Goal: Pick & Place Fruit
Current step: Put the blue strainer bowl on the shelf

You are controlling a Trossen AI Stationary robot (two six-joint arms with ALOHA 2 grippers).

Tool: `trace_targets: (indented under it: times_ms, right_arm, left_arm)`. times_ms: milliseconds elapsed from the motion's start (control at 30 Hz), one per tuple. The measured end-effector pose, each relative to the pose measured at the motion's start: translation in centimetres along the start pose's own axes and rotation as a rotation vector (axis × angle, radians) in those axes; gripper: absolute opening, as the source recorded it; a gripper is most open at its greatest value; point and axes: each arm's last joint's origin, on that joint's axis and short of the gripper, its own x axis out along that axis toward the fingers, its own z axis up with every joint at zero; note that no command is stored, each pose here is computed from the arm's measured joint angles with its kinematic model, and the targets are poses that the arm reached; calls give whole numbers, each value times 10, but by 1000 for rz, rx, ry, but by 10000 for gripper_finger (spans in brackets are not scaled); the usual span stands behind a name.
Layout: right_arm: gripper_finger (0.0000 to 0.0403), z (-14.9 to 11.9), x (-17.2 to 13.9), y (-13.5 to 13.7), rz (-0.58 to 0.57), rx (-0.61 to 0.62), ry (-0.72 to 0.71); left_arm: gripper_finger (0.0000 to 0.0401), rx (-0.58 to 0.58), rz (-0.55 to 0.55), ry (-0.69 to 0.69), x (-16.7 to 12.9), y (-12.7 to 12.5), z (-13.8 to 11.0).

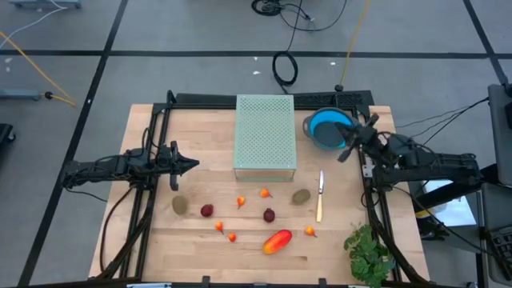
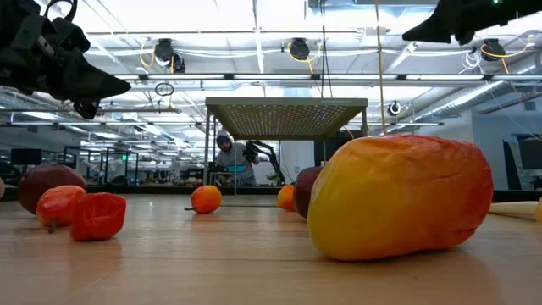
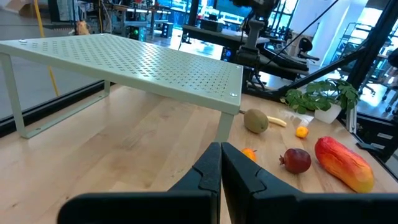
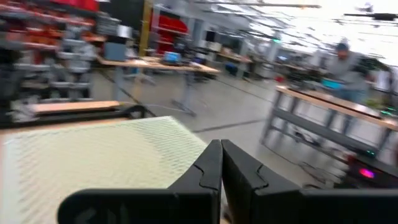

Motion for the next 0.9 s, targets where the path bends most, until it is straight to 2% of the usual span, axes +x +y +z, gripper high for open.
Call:
trace_targets:
  times_ms: [267,500,633,900]
  right_arm:
    - [0,29,13,0,-151,-29,92]
    - [0,41,26,-3,-239,-50,261]
    - [0,36,36,-10,-252,-60,402]
    - [0,12,60,-27,-193,32,655]
  left_arm:
    - [10,3,0,0,0,0,0]
    - [10,3,0,0,0,0,0]
    - [10,3,0,0,0,0,0]
    - [10,3,0,0,0,0,0]
